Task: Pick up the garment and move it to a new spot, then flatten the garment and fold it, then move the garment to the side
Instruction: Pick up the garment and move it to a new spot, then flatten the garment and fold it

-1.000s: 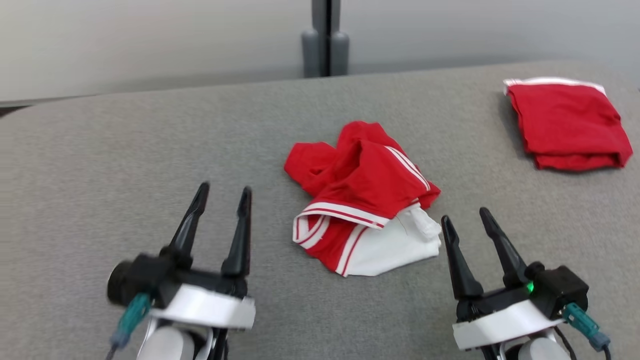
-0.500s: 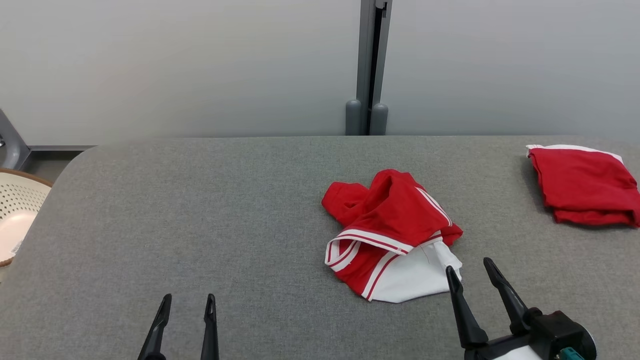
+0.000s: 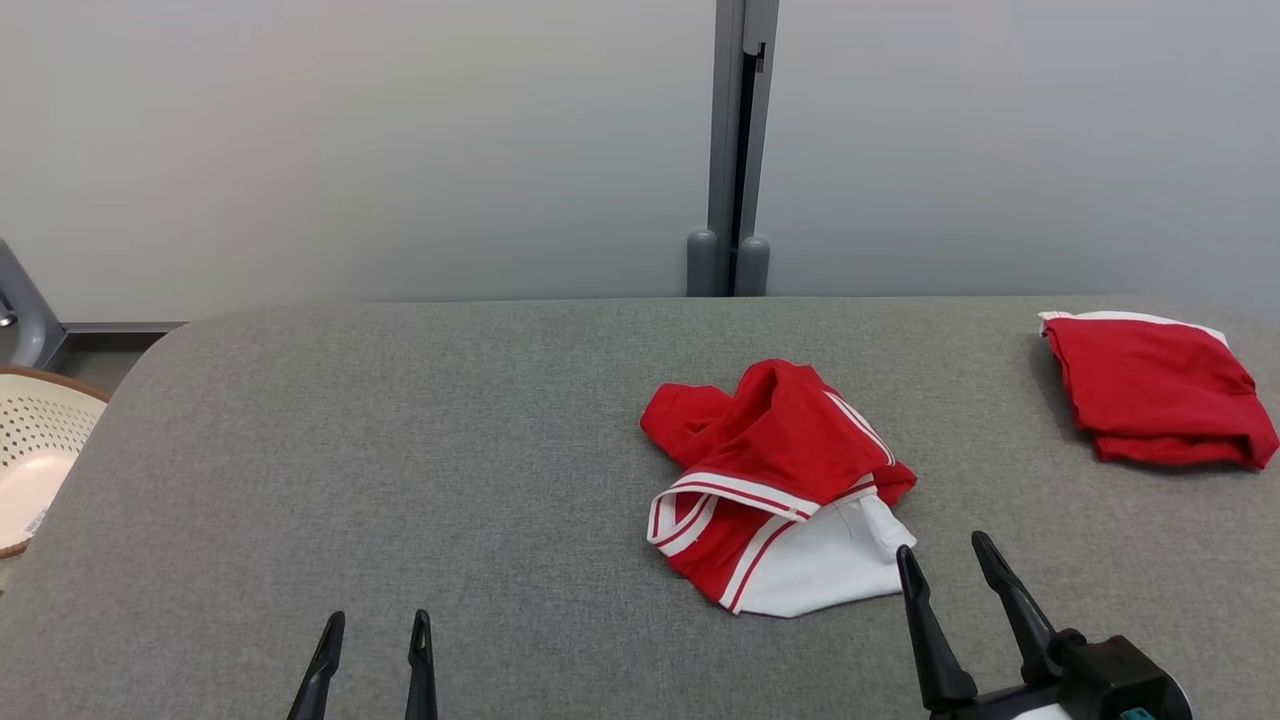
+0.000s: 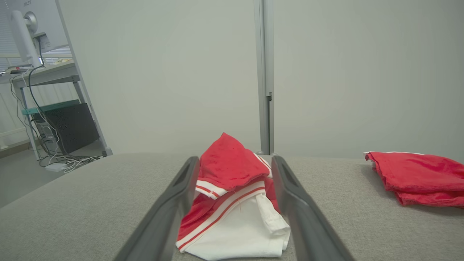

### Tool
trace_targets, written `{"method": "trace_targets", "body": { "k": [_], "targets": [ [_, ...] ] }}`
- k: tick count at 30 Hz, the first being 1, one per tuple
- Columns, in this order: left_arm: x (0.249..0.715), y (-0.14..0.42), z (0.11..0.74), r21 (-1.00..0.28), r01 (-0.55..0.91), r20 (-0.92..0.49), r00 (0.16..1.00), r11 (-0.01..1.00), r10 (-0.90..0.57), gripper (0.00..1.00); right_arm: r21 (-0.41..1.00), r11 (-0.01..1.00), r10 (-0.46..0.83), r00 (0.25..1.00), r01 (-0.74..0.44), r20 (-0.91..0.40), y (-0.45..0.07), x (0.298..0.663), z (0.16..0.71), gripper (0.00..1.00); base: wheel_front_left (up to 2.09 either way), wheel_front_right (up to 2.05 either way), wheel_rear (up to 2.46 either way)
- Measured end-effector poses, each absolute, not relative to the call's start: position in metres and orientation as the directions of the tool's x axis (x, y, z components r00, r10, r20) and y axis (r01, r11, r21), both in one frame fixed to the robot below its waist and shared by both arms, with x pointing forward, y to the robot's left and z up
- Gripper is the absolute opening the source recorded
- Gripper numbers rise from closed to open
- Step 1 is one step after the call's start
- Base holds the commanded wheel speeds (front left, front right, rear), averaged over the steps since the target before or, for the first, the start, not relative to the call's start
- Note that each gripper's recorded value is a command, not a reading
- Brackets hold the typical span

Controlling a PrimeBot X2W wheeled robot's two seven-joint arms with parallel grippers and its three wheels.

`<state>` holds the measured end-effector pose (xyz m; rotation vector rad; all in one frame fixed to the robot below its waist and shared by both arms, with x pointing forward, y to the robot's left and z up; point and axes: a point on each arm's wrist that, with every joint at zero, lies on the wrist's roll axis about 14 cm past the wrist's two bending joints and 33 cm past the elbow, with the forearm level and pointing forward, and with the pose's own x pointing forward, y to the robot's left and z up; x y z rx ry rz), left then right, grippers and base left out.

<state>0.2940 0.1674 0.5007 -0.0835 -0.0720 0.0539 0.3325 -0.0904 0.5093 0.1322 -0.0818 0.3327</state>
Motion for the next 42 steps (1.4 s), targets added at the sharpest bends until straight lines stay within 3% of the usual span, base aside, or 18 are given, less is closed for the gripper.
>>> {"method": "trace_targets", "body": {
  "k": [17, 24, 34, 42],
  "targets": [
    [0.296, 0.163, 0.493, -0.094, -0.034, 0.045, 0.998, 0.995, 0.038, 1.0, 0.161, 0.93, 0.315, 0.942, -0.331, 0.119, -0.088, 0.335, 0.514, 1.0, 0.0, 0.0, 0.0],
    [0.307, 0.14, 0.455, -0.095, 0.05, -0.082, 0.995, 0.994, -0.058, 1.0, 0.184, 0.926, 0.312, 0.942, -0.33, 0.12, -0.089, 0.346, 0.515, 1.0, 0.0, 0.0, 0.0],
    [0.357, 0.061, 0.427, -0.253, 0.323, -0.159, 0.916, 0.912, -0.368, 1.0, 0.191, 0.938, 0.273, 0.956, -0.29, 0.107, -0.106, 0.385, 0.509, 1.0, 0.0, 0.0, 0.0],
    [0.378, 0.011, 0.387, -0.377, 0.414, -0.26, 0.811, 0.828, -0.524, 1.0, 0.222, 0.943, 0.232, 0.968, -0.247, 0.091, -0.12, 0.403, 0.501, 1.0, 0.0, 0.0, 0.0]
  ]
}}
